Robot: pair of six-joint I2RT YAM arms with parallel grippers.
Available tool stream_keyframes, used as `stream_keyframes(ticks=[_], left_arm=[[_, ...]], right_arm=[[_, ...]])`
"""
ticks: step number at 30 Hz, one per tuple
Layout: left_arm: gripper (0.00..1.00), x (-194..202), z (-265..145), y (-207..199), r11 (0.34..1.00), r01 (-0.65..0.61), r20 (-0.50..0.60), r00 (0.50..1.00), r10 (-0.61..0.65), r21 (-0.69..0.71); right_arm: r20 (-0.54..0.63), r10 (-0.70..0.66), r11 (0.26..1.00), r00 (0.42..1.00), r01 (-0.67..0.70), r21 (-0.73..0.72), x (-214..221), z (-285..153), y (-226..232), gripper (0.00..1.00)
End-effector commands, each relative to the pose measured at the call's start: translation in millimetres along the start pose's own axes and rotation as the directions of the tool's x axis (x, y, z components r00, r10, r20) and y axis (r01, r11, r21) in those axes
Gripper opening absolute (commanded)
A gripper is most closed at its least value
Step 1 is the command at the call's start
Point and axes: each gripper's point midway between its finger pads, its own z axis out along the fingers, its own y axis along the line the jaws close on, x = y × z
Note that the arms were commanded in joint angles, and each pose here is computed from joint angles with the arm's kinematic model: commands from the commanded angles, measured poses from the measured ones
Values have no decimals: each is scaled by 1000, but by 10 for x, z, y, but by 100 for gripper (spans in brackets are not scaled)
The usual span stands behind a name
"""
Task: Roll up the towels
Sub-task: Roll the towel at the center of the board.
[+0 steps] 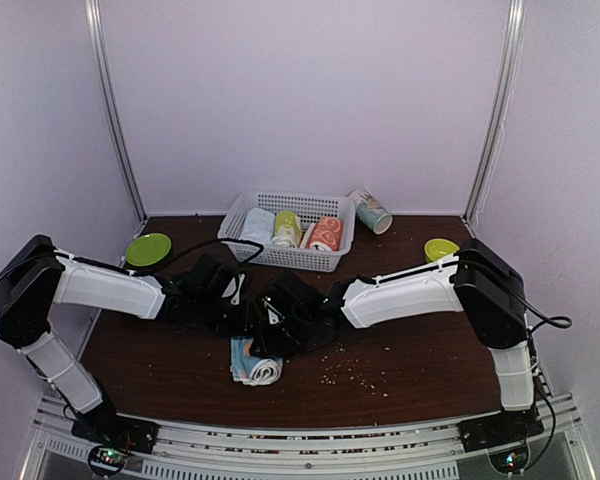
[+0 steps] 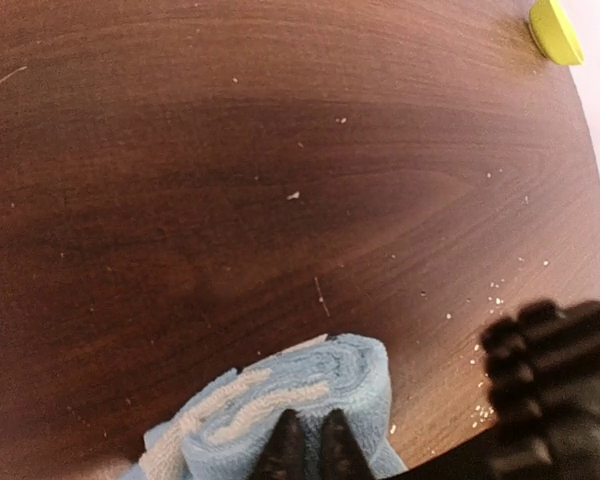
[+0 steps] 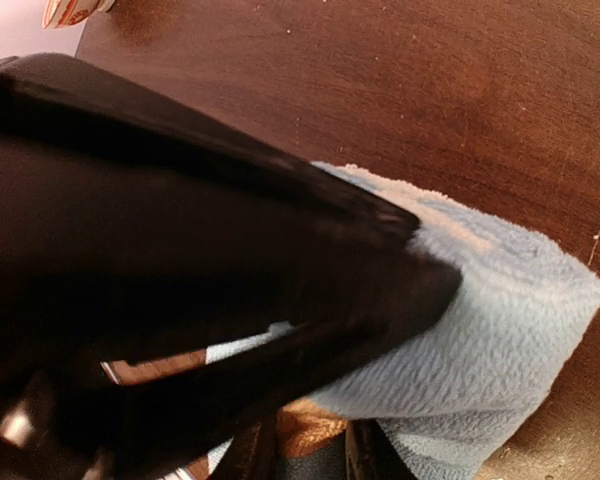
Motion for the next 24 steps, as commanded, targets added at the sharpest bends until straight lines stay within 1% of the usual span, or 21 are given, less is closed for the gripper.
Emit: stream_keyframes(ticks=[1,2,7,10,14,17,19,21,24], left_arm=[[2,-13,94,75,999,34,13,999,-35,16],[0,-7,103,115,999,47,14,999,-47,15],[0,44,108,293,997,74,13,997,-74,-22],[0,86,140,346,996,80,1,997,-80,-35],[0,137,161,396,995,93,-2,996,-93,-41],[0,165,146,419,994,102,3,995,-102,-40],[0,171,129,426,994,106,6,994,-106,-38],[0,183,109,424,994,106,9,994,-106,-36],[0,192,71,433,994,108,15,994,-107,-35]], right_arm=[[-14,-30,999,999,30,11,72,-26,-26,29],[-11,-35,999,999,35,12,66,-42,-19,31],[14,-75,997,997,75,-7,12,-216,98,39],[31,-102,995,994,102,-14,-32,-352,173,41],[57,-119,992,991,121,-23,-27,-542,208,41],[59,-104,994,993,105,-11,29,-572,127,37],[40,-98,995,994,98,-1,96,-530,64,31],[18,-116,993,993,116,4,164,-477,72,23],[-11,-170,986,985,170,-1,236,-394,202,20]])
